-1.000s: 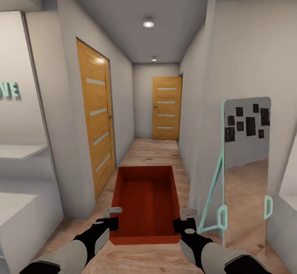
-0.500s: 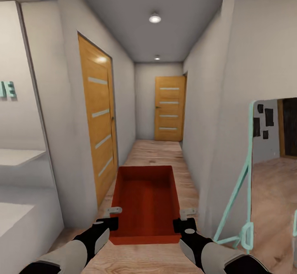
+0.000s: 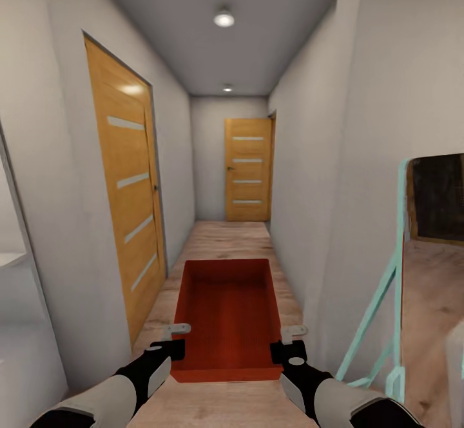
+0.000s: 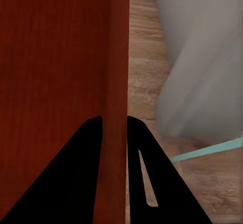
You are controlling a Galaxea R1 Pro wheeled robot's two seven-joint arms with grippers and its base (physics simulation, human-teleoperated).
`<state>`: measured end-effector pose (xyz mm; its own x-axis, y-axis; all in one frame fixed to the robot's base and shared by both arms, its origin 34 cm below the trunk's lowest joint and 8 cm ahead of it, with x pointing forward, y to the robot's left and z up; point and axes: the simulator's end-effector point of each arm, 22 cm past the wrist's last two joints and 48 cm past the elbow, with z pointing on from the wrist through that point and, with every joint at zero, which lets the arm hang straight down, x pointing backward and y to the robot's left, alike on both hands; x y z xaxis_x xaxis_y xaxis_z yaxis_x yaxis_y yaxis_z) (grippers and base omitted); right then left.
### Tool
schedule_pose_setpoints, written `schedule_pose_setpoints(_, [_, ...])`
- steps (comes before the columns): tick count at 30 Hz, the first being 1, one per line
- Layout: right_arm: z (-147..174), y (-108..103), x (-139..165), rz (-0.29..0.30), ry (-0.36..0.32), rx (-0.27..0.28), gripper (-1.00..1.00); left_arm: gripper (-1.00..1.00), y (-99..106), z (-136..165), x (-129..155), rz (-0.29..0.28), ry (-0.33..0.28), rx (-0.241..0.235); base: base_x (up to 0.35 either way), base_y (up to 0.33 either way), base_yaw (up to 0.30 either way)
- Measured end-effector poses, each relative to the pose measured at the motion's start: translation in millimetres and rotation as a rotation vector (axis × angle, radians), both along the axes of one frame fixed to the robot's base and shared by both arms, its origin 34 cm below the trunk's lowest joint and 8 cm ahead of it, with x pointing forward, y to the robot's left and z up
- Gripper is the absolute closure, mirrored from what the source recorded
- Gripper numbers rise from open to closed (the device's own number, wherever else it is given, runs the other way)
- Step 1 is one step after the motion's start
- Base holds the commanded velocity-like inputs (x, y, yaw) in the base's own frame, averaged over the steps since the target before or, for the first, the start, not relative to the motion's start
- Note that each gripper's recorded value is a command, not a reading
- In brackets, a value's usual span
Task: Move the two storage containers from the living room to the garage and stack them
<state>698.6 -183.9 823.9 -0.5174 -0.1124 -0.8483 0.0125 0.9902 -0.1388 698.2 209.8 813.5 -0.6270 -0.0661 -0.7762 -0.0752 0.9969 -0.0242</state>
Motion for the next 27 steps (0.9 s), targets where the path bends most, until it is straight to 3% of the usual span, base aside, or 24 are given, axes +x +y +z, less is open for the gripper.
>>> schedule_pose_setpoints(19, [-0.1,0.0,-0.1,-0.001,0.000,0.001,1.00,1.00,0.0,0.3,0.3,-0.001,0.000,0.001,0.332,0.002,-0.003])
schedule_pose_setpoints(27, [0.0,0.0,0.0,0.000,0.000,0.001,1.00,1.00,0.0,0.5,0.3,-0.001,0.000,0.001,0.324,0.122,0.000])
